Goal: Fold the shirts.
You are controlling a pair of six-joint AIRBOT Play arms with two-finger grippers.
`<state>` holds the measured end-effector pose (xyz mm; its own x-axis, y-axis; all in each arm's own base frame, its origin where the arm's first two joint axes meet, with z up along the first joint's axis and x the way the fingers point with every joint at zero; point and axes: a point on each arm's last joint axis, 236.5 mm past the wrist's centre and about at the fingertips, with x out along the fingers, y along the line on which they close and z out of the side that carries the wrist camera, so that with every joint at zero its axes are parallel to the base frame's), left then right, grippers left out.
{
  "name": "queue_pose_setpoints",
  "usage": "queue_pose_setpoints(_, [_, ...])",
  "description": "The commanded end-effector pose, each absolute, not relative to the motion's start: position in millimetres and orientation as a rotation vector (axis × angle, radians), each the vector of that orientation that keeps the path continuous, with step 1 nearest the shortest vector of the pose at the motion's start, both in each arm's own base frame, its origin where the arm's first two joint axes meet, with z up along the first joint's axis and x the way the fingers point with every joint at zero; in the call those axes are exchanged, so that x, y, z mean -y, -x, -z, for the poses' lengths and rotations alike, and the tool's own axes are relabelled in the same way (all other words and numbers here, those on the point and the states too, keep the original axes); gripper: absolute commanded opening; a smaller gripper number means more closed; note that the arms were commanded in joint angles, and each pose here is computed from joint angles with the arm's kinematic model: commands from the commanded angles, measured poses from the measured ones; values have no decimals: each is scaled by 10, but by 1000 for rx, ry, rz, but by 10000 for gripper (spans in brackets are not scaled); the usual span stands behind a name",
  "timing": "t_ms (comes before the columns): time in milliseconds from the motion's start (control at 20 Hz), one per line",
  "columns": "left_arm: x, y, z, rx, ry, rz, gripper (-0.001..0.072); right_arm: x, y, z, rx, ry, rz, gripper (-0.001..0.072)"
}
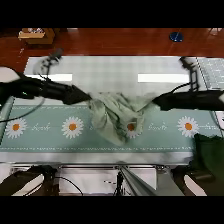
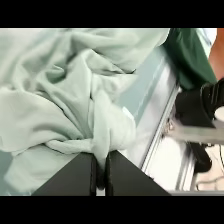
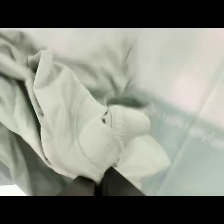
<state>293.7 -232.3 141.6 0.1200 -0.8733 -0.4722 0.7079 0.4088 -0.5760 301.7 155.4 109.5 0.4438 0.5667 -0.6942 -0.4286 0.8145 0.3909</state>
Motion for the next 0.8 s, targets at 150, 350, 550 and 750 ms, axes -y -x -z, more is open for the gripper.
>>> queue_pose_setpoints(150, [2153, -2590, -3271, -478, -34, 1148, 24, -1400, -2930, -2870, -523, -122, -572, 32])
queue_pose_setpoints(350, [1907, -2276, -3648, -492, -201, 1040, 24, -1335, -2692, -3545, -407, -69, -562, 32])
queue_pose_setpoints(550, [1819, -1877, -3927, -490, -254, 1016, 24, -1227, -2368, -3999, -357, -60, -526, 32])
queue_pose_setpoints(750, [1796, -1628, -4194, -412, -284, 993, 24, -1217, -2057, -4385, -294, -102, -528, 32])
